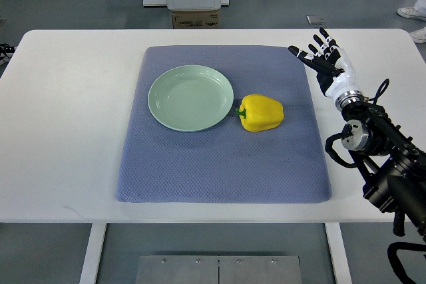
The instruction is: Place yellow pepper on plate with right hand
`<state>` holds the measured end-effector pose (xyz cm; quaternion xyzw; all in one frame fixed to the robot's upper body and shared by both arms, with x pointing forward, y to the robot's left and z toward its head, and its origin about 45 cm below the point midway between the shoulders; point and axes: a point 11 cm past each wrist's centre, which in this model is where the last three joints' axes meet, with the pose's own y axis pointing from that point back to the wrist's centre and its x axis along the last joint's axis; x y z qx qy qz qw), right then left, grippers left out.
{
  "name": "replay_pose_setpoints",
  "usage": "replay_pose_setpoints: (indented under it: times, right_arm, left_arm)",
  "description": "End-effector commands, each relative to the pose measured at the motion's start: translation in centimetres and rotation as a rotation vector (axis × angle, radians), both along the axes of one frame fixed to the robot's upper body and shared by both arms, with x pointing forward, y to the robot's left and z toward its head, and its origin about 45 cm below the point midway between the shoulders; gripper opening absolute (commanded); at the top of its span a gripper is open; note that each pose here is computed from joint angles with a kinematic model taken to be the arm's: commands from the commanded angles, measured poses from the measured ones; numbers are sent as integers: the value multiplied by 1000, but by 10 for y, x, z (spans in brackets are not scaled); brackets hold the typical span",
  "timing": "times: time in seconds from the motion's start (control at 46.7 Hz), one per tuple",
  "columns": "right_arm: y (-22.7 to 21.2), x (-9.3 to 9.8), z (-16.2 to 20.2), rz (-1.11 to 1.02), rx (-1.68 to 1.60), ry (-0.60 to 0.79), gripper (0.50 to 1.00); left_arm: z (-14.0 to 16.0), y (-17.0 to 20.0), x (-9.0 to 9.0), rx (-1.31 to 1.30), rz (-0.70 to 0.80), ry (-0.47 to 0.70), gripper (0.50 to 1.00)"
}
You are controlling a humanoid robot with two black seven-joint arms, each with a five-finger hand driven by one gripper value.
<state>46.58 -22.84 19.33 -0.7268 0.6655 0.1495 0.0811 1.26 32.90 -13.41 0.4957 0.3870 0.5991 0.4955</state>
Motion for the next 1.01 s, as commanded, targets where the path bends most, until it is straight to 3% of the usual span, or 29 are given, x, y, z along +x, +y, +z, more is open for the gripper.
replay_pose_setpoints:
  times: [0.0, 0.986]
  right_arm:
    - [0, 0, -1, 0, 0, 2, 995]
    - [2, -1, -1, 7, -6, 1, 995]
  left_arm:
    - [0, 0, 0, 0, 0, 0, 1000]
    - [0, 0, 0, 0, 0, 0, 1000]
